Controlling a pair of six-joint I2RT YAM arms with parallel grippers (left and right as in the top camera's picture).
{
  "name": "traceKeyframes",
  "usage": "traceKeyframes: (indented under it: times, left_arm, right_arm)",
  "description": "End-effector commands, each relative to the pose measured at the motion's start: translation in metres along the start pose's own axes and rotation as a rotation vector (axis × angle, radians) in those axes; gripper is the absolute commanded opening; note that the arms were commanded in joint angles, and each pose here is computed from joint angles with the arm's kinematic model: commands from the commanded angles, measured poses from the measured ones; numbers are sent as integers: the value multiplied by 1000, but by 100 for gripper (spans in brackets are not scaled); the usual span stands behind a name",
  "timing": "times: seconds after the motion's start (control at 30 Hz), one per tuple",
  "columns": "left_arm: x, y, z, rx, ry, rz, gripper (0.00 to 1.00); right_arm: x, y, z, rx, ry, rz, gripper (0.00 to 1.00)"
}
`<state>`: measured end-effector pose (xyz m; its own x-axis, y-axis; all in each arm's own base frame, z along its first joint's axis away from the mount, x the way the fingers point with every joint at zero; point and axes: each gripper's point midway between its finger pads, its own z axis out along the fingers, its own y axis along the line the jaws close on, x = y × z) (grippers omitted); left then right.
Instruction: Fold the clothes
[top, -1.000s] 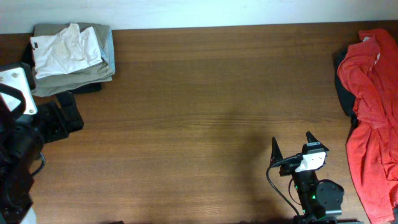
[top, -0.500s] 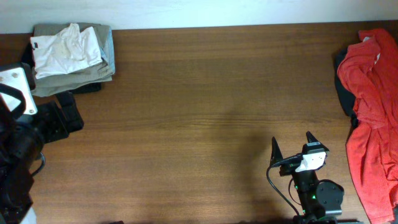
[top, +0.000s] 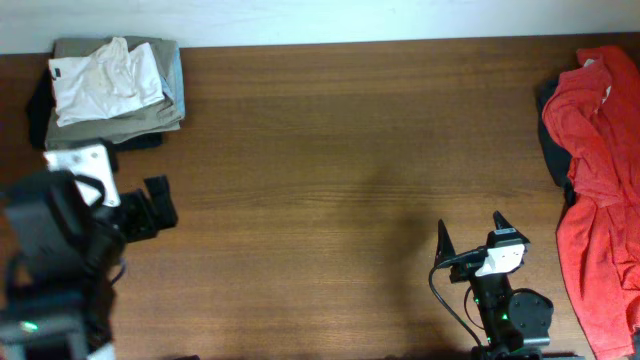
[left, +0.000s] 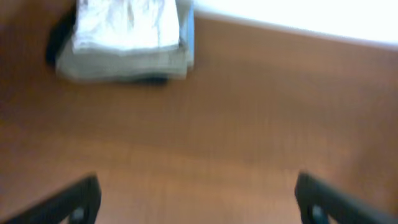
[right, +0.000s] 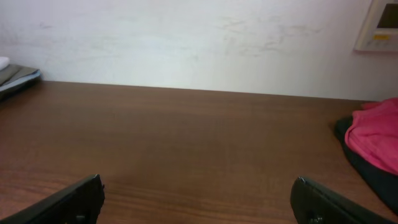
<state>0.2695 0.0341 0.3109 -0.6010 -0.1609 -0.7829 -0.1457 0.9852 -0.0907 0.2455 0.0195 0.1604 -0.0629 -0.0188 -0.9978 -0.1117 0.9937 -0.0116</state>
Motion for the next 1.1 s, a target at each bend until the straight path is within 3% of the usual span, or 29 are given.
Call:
traceKeyframes:
  times: [0.0, 0.13, 0.43, 0.6, 0.7, 1.07]
  left_arm:
    - [45, -9, 19, 78, -131, 8, 99]
    - [107, -4, 38, 84, -220, 18, 99]
    - [108, -25, 55, 195, -687, 98, 99]
    - [122, -24, 59, 190, -672, 103, 99]
    - [140, -23, 72, 183, -581, 103, 99]
    - [140, -21, 73, 168, -581, 99, 99]
  right_arm:
    - [2, -3, 0, 12, 3, 12, 99]
    - [2, -3, 0, 12, 3, 12, 99]
    - [2, -3, 0, 12, 3, 12, 99]
    - [2, -3, 0, 12, 3, 12, 99]
    - [2, -3, 0, 12, 3, 12, 99]
    - [2, -3, 0, 12, 3, 12, 99]
